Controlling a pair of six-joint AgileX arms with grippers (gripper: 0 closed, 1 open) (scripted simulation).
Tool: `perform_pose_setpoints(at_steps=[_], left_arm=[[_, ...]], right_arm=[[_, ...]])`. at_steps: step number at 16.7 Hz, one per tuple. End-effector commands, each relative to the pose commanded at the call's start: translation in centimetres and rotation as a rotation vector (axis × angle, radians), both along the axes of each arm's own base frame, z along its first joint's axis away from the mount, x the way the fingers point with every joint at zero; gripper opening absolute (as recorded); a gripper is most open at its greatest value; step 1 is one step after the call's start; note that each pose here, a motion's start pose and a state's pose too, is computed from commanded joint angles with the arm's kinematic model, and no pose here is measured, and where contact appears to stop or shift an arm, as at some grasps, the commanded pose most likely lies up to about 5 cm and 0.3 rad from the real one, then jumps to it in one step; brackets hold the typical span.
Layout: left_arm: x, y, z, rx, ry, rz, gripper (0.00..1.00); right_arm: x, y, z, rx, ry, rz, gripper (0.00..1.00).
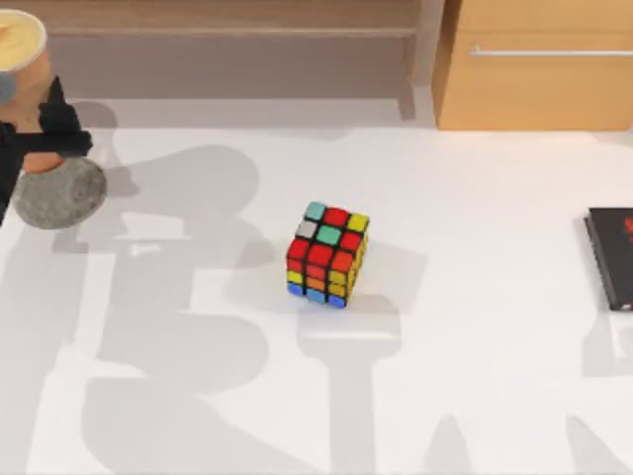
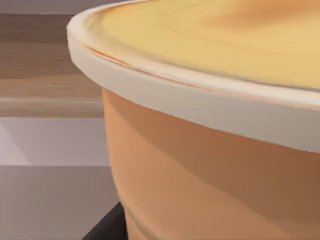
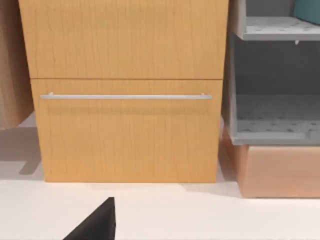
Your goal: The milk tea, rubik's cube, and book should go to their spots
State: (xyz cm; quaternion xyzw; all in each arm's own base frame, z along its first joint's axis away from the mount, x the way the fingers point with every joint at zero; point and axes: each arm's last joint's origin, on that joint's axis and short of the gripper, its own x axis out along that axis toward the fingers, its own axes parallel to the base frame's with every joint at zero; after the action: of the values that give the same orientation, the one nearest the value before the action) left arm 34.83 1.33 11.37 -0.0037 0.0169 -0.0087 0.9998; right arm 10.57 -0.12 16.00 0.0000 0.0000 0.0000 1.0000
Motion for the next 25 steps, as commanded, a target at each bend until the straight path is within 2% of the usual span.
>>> perform_pose_setpoints(at_steps=[3, 11, 15, 25], left_arm=[[0.1, 0.2, -0.1, 0.001, -0.003, 0.004, 0.0], [0.0, 0.0, -2.9, 0.0, -0.003, 0.0, 0.0], [0.0, 0.0, -3.0, 0.0, 0.0, 0.0, 0.0], [0.0, 0.0, -3.0, 0.0, 0.0, 0.0, 0.75]], right_arm=[[0.0, 0.0, 0.0, 0.0, 0.0, 0.0, 1.0], [0.0, 0.0, 0.0, 0.0, 0.0, 0.0, 1.0], [0.0, 0.0, 0.0, 0.0, 0.0, 0.0, 1.0], [0.0, 0.0, 0.0, 0.0, 0.0, 0.0, 1.0]])
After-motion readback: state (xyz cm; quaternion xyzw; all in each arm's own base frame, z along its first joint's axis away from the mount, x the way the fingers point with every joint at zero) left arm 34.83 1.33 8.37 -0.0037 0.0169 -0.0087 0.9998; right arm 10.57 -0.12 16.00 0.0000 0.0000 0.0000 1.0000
